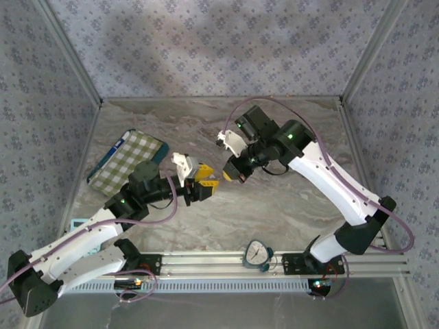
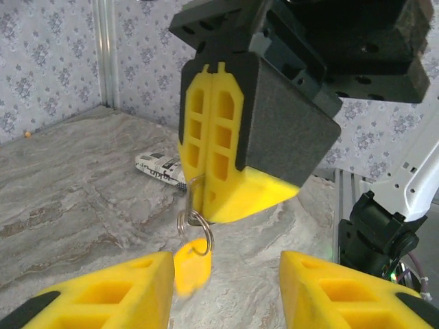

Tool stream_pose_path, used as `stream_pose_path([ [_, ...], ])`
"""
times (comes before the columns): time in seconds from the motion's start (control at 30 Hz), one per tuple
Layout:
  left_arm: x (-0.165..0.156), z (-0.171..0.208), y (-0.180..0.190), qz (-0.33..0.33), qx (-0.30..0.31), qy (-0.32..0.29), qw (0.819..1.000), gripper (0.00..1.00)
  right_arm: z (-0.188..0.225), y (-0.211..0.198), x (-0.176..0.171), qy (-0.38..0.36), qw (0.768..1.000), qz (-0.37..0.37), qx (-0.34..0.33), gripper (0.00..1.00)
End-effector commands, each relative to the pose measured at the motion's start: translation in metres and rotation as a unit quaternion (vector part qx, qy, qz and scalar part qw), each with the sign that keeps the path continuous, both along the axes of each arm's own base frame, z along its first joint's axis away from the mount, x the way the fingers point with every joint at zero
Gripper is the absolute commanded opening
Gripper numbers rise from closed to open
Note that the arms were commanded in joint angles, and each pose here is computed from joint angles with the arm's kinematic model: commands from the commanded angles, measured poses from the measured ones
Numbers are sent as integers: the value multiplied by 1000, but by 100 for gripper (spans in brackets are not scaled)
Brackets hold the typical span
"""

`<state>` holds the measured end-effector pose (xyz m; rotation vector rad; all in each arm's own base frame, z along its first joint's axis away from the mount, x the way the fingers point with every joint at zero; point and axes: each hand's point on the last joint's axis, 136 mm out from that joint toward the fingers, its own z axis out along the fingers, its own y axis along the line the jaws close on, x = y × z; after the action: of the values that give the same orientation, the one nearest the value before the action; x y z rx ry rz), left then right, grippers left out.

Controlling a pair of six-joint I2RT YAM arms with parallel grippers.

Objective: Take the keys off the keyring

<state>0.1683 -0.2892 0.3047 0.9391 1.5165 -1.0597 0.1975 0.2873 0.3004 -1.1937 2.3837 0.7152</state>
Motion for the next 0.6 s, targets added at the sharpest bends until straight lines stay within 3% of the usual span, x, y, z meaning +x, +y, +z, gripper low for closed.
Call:
stream_pose_path([
  [0.0,-3,15,-3,-9,-17,-16,1000,50,18,0,-6,-28,999,15,23,0],
  [0.3,9,41,14,28,-62,11,998,48,34,7,-26,-37,993,59,90,0],
  [0.57,1,63,6,-96,-71,102,988,42,53,10,-42,-62,981,99,154,0],
])
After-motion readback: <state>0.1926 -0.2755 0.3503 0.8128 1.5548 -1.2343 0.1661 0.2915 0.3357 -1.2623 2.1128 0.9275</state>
